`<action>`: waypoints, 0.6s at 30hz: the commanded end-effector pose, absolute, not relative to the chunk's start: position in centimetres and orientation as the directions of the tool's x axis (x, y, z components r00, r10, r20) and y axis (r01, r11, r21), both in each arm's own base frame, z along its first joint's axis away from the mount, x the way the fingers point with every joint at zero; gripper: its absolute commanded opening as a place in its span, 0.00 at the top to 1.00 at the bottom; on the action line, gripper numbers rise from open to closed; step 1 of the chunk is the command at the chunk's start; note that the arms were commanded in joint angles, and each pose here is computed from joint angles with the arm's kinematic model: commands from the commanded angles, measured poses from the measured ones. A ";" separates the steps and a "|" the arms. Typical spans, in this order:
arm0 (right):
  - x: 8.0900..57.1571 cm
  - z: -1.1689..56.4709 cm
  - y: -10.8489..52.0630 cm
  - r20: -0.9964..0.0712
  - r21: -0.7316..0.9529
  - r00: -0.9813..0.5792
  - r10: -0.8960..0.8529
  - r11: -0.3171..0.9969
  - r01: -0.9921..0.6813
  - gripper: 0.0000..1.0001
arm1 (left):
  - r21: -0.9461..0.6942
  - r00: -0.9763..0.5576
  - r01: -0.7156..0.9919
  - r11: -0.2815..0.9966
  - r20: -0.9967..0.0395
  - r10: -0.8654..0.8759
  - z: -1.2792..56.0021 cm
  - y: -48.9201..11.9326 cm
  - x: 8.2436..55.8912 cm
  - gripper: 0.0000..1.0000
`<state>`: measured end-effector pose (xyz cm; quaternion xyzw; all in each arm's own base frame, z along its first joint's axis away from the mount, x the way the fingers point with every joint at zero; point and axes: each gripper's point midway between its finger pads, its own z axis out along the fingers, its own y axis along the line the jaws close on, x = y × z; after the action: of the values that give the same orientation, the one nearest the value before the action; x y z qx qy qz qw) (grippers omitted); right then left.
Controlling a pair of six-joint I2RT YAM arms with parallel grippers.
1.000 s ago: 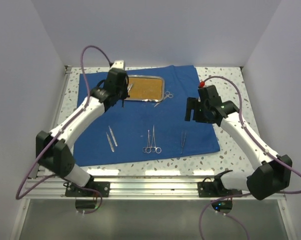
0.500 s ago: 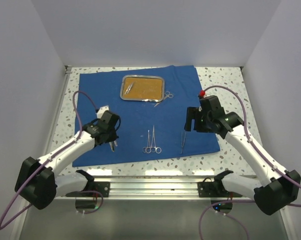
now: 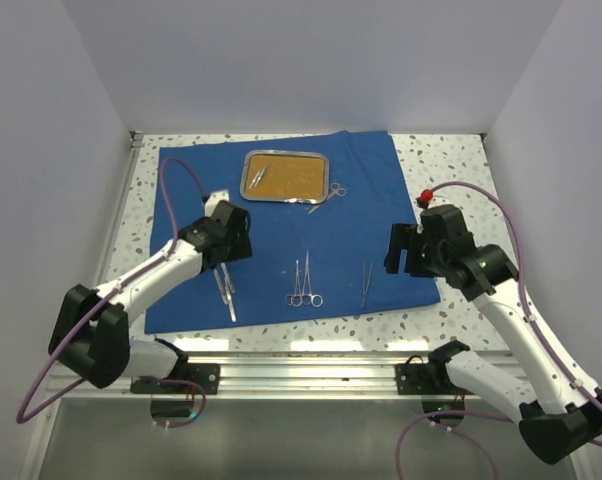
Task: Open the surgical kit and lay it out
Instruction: Place the medical item in the surgical kit, then pick up the medical item from the container.
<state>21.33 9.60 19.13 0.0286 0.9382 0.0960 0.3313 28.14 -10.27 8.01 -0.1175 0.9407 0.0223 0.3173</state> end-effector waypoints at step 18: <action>18.1 18.1 7.0 -0.546 0.182 -0.792 0.273 0.961 0.206 0.17 | -0.068 -0.599 0.094 0.993 -0.800 0.002 12.5 -19.5 60.8 0.33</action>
<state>18.30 7.59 18.66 0.1057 0.9414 0.0787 0.3104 59.22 -19.03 12.57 0.0008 0.8957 -0.0450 0.4423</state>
